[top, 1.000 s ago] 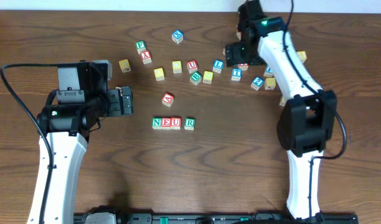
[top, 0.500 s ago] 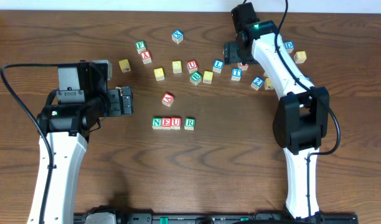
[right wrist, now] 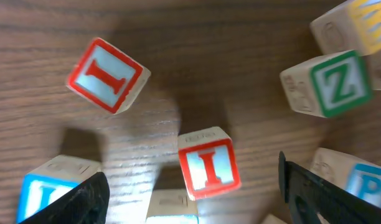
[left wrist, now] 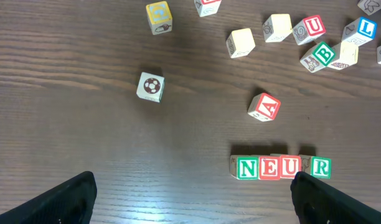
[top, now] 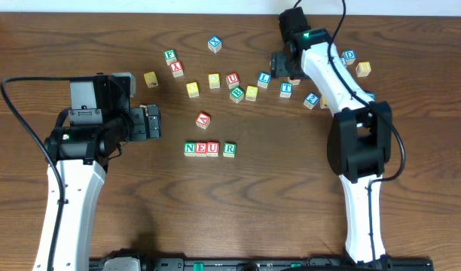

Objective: Spell out NEURIPS
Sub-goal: 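Lower the right gripper and grasp the red I block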

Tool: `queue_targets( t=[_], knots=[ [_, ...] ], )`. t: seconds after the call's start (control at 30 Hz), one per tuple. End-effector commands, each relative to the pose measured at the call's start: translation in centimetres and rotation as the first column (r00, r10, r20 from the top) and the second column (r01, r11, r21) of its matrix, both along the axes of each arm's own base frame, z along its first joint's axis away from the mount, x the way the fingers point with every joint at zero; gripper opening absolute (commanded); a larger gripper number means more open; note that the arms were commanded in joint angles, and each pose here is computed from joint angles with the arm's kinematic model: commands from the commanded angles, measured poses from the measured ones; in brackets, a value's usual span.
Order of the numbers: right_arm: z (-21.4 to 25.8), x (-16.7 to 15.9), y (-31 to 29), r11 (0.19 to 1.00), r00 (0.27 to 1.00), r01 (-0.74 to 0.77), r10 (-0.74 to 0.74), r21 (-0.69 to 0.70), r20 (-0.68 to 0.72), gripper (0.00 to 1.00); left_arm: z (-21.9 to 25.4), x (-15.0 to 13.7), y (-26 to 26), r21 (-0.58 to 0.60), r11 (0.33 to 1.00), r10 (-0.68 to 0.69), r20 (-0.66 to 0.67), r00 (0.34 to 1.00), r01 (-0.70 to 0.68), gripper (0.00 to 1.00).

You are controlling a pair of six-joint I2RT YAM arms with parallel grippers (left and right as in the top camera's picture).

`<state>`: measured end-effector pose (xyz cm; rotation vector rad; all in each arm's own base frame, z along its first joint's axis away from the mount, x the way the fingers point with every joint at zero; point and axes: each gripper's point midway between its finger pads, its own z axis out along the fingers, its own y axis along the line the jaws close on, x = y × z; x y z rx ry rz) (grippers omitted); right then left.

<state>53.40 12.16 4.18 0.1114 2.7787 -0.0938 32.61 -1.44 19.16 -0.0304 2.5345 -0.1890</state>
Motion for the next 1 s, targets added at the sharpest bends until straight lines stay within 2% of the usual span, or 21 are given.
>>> queue_targets(
  t=[0.0, 0.23, 0.4, 0.5, 0.6, 0.97],
  knots=[
    [-0.59, 0.54, -0.57, 1.0, 1.0, 0.024, -0.024, 0.003, 0.002, 0.83, 0.94, 0.36, 0.27, 0.012, 1.0, 0.0, 0.025, 1.0, 0.0, 0.98],
    [-0.55, 0.95, -1.42, 0.999, 0.999, -0.033, 0.033, -0.021, 0.004, 0.82, 0.94, 0.36, 0.27, 0.012, 1.0, 0.0, 0.025, 1.0, 0.0, 0.98],
    [-0.64, 0.93, -0.86, 0.989, 0.989, -0.148, 0.148, -0.014, -0.01, 0.73, 0.93, 0.35, 0.27, 0.012, 1.0, 0.0, 0.025, 1.0, 0.0, 0.98],
    [-0.64, 0.92, -0.84, 0.988, 0.988, -0.152, 0.152, -0.014, -0.01, 0.64, 0.94, 0.36, 0.27, 0.012, 1.0, 0.0, 0.025, 1.0, 0.0, 0.98],
    [-0.66, 0.93, -0.84, 0.988, 0.988, -0.152, 0.152, -0.012, -0.01, 0.61, 0.94, 0.36, 0.27, 0.012, 1.0, 0.0, 0.025, 1.0, 0.0, 0.98],
    [-1.53, 0.66, -1.02, 0.988, 0.988, -0.156, 0.156, -0.015, -0.021, 0.61, 0.94, 0.36, 0.27, 0.012, 1.0, 0.0, 0.025, 1.0, 0.0, 0.98]
  ],
)
